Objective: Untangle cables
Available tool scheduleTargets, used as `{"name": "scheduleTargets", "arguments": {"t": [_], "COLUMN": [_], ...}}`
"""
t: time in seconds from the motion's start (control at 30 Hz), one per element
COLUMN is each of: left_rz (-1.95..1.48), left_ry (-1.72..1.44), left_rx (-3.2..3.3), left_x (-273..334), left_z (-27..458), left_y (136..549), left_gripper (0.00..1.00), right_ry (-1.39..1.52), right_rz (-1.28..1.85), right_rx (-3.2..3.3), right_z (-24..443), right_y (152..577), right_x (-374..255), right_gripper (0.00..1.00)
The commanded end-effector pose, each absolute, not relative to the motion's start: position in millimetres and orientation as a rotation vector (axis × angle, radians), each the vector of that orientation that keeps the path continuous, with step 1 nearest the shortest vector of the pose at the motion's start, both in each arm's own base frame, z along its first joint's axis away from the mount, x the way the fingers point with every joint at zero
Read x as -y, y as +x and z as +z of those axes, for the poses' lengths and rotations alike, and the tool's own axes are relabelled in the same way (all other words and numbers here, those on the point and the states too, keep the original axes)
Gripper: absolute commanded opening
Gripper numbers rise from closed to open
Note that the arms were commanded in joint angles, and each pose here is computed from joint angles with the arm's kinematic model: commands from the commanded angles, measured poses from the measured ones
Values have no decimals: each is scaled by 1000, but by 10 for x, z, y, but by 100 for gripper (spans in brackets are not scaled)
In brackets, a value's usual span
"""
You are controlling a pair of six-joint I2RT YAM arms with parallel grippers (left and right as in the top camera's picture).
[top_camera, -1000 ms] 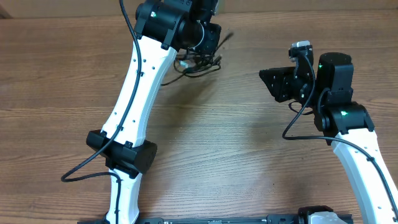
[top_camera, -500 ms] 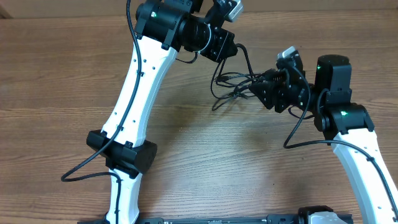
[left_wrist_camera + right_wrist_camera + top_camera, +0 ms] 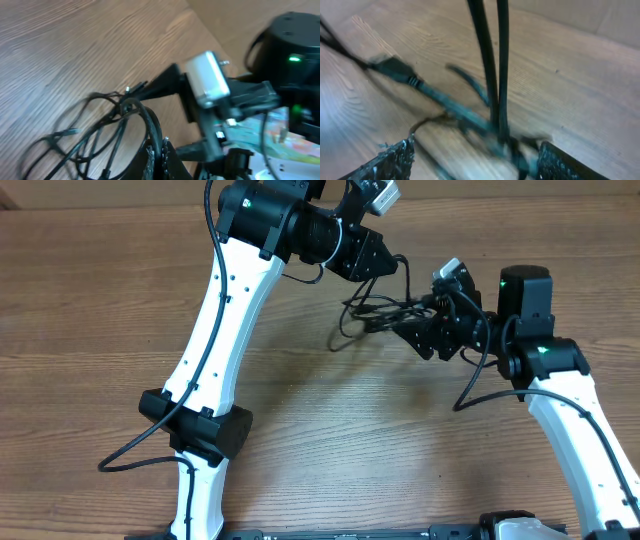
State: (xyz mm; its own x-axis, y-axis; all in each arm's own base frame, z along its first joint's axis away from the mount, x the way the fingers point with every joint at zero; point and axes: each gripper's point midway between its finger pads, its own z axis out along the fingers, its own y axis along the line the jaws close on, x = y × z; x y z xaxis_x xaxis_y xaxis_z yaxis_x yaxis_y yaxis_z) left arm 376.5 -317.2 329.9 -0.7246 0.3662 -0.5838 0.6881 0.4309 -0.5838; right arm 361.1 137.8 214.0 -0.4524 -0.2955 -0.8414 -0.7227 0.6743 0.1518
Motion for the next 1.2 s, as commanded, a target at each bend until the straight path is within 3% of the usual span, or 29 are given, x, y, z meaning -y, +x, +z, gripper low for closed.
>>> {"name": "scheduleTargets", "arguments": {"t": [0.0, 0.33, 0.63, 1.17], "left_rz": [-1322, -1432, -1046, -1420], "left_ry": [913, 817, 636, 404], "left_rx": [-2205, -2265, -2400, -2475], "left_x": [3194, 3237, 2995, 3429], "left_z": [3701, 3756, 3445, 3708], "left_y": [3598, 3537, 3932, 3644], "left_gripper": [4, 4, 4, 4], "right_ry": [-833, -836, -775, -783], "right_rz": [611, 584, 665, 641], "right_rx": [-1984, -1927, -1941, -1890], "right_z": [2185, 2283, 2332, 2390], "right_y": [3691, 3777, 3759, 3856], "right_x": [-1395, -1401, -1445, -1453], "right_gripper": [77, 75, 76, 78]}}
